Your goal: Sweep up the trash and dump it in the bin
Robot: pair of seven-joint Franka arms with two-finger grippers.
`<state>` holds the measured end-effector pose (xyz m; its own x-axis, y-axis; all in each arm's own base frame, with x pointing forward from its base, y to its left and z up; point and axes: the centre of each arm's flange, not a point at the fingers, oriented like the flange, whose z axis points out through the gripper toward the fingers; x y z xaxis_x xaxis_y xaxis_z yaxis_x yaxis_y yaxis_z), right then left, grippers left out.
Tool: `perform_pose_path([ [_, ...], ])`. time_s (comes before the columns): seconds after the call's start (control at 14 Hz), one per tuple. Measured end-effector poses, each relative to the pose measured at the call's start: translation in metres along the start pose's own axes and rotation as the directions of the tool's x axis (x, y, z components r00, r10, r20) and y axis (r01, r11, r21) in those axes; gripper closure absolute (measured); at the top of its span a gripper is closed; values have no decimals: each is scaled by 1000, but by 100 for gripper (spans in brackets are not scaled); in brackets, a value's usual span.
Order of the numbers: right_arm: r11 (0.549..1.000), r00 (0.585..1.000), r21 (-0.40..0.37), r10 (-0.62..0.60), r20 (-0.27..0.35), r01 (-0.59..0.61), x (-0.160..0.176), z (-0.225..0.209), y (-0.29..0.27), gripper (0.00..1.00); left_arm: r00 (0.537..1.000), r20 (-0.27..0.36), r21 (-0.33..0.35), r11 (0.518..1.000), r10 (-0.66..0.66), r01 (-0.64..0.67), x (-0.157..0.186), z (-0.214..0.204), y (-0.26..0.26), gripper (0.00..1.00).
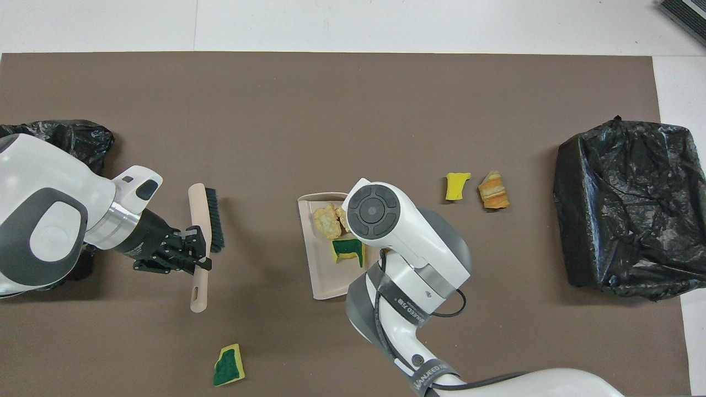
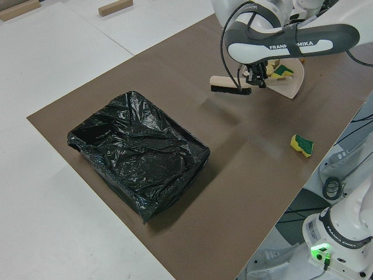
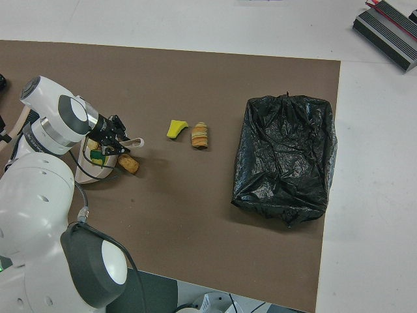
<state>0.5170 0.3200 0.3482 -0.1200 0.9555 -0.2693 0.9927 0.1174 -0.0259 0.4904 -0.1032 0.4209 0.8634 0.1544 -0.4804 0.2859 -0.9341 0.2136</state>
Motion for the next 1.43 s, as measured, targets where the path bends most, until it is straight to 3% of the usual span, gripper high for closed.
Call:
perform_pose_path([
  [0.07, 1000, 1000, 0, 0, 0, 0, 0, 0, 0, 69, 1000, -7, 66, 998, 0, 0, -10, -6, 0, 75],
  [0.21, 1000, 1000, -1, 0, -1, 0, 0, 0, 0, 69, 1000, -5, 132, 991, -1, 1, -39, -16, 3, 75],
  [0.5, 1000, 1000, -4, 0, -3, 0, 0, 1, 0, 69, 999, -42, 168, 985, -31, 38, -105, -2, -13, 75],
  [0.86, 1000, 1000, -4, 0, -3, 0, 0, 1, 0, 69, 979, -173, 255, 955, -107, 149, -202, 53, -19, 75],
  [1.07, 1000, 1000, -4, 0, -4, 0, 0, 1, 0, 69, 955, -237, 235, 944, -177, 233, -236, 77, -35, 75],
  [1.43, 1000, 1000, -4, 1, -4, -1, -1, 1, 0, 69, 947, -189, 162, 943, -259, 290, -240, 94, -42, 75],
])
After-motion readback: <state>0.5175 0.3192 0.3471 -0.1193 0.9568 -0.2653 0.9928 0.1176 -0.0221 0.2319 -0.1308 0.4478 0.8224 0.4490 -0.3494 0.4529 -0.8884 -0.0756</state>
